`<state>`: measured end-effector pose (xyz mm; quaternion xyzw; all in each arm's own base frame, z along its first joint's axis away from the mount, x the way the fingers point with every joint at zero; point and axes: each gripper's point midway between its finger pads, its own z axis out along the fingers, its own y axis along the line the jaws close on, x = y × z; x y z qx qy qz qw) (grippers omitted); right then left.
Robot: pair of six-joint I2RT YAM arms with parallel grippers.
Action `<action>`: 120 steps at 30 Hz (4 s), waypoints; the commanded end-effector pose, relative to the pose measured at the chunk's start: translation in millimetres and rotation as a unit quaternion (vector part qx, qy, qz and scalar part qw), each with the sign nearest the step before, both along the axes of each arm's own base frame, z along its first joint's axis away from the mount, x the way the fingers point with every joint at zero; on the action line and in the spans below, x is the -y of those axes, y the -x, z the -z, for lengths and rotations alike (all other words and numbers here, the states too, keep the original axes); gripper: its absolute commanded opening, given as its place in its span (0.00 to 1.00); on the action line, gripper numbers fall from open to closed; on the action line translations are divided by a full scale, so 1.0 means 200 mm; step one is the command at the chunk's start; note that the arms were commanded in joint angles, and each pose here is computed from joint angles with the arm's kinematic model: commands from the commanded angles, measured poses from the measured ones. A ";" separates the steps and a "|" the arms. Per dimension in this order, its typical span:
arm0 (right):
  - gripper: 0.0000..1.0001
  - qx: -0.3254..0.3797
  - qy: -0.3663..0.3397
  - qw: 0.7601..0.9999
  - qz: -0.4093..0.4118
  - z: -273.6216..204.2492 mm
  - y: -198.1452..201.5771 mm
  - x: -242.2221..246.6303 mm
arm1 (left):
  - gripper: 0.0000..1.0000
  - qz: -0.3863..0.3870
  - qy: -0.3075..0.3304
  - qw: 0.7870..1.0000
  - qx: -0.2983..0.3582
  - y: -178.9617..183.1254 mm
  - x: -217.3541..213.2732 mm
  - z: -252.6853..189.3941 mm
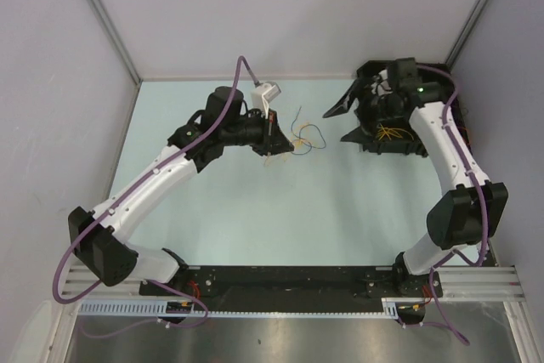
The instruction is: Untangle the cables
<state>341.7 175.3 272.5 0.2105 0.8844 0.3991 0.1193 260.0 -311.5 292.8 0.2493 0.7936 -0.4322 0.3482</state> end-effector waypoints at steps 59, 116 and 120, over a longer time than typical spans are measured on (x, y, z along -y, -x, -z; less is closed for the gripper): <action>0.00 0.154 0.107 0.961 0.204 -0.08 -1.04 0.45 | 0.99 -0.152 -0.084 0.979 0.102 0.07 -0.28 -0.13; 0.89 0.123 0.179 0.944 0.250 0.74 -1.45 0.89 | 0.97 -0.219 -0.157 0.961 0.065 0.03 -0.42 -0.01; 0.82 0.136 0.162 0.949 0.235 0.79 -1.50 0.86 | 0.96 -0.244 -0.152 0.957 0.046 0.07 -0.48 0.00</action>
